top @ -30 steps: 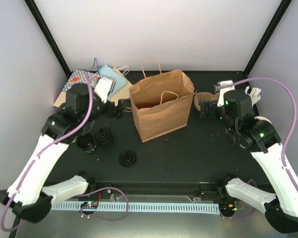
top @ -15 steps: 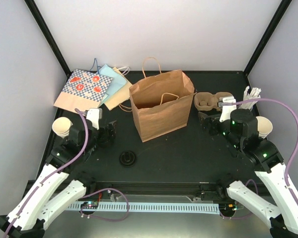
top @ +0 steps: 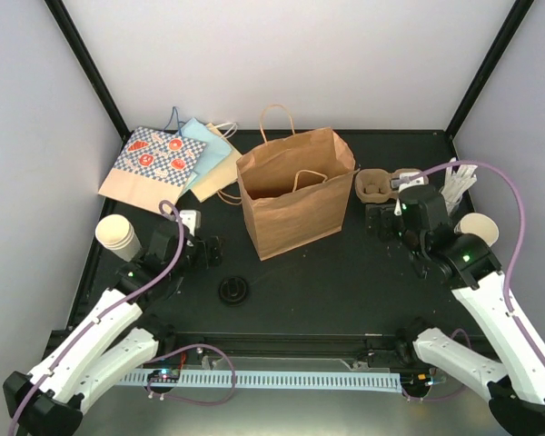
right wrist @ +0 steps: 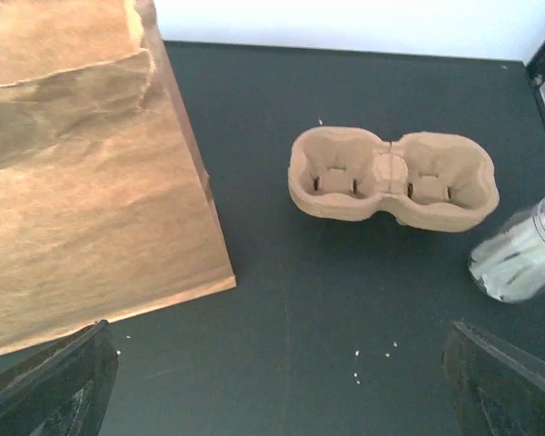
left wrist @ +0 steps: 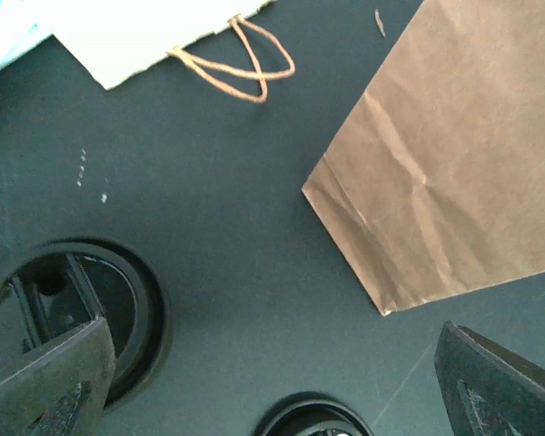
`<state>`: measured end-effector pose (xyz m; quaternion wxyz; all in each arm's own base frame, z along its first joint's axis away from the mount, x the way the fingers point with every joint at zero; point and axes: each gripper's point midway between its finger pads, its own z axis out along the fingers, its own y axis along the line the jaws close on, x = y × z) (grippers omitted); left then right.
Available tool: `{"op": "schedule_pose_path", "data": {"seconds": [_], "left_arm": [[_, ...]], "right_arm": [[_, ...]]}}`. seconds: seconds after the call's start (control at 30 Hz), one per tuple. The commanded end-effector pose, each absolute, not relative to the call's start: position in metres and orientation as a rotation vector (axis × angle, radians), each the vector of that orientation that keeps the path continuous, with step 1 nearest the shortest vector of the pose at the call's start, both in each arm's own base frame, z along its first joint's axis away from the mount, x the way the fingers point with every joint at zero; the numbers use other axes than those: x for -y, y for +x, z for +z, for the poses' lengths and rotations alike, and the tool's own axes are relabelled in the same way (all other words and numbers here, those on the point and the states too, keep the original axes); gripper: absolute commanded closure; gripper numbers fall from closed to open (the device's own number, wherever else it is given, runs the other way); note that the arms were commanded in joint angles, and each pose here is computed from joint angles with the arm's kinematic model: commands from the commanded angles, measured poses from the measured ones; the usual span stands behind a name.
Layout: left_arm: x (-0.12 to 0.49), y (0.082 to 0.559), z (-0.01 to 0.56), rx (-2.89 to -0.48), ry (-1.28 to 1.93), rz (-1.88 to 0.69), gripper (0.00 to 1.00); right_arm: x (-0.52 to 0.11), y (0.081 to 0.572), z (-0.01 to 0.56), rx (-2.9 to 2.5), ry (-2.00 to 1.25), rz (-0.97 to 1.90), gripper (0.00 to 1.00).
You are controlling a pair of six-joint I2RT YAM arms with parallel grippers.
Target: Pack the takeout coffee
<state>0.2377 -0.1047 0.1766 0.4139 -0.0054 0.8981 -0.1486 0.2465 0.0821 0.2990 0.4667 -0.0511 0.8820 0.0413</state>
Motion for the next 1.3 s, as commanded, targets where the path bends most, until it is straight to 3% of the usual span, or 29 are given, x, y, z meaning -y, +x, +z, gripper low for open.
{"op": "schedule_pose_path", "data": {"seconds": [0.0, 0.27, 0.73, 1.03, 1.27], "left_arm": [[0.12, 0.243, 0.176, -2.218, -0.037, -0.497, 0.01], [0.119, 0.248, 0.207, -2.201, -0.031, -0.483, 0.01], [0.137, 0.23, 0.21, -2.237, 0.282, -0.499, 0.01], [0.142, 0.223, 0.204, -2.246, 0.336, -0.528, 0.01], [0.142, 0.223, 0.206, -2.218, 0.348, -0.534, 0.01]], "right_arm": [[-0.071, 0.247, 0.301, -2.208, -0.045, 0.043, 0.0], [-0.091, 0.255, 0.305, -2.269, -0.059, 0.123, 0.0], [-0.037, 0.286, 0.318, -2.263, 0.133, -0.173, 0.01], [0.033, 0.31, 0.324, -2.244, 0.476, -0.22, 0.32], [0.064, 0.33, 0.315, -2.233, 0.669, -0.272, 0.45]]}}
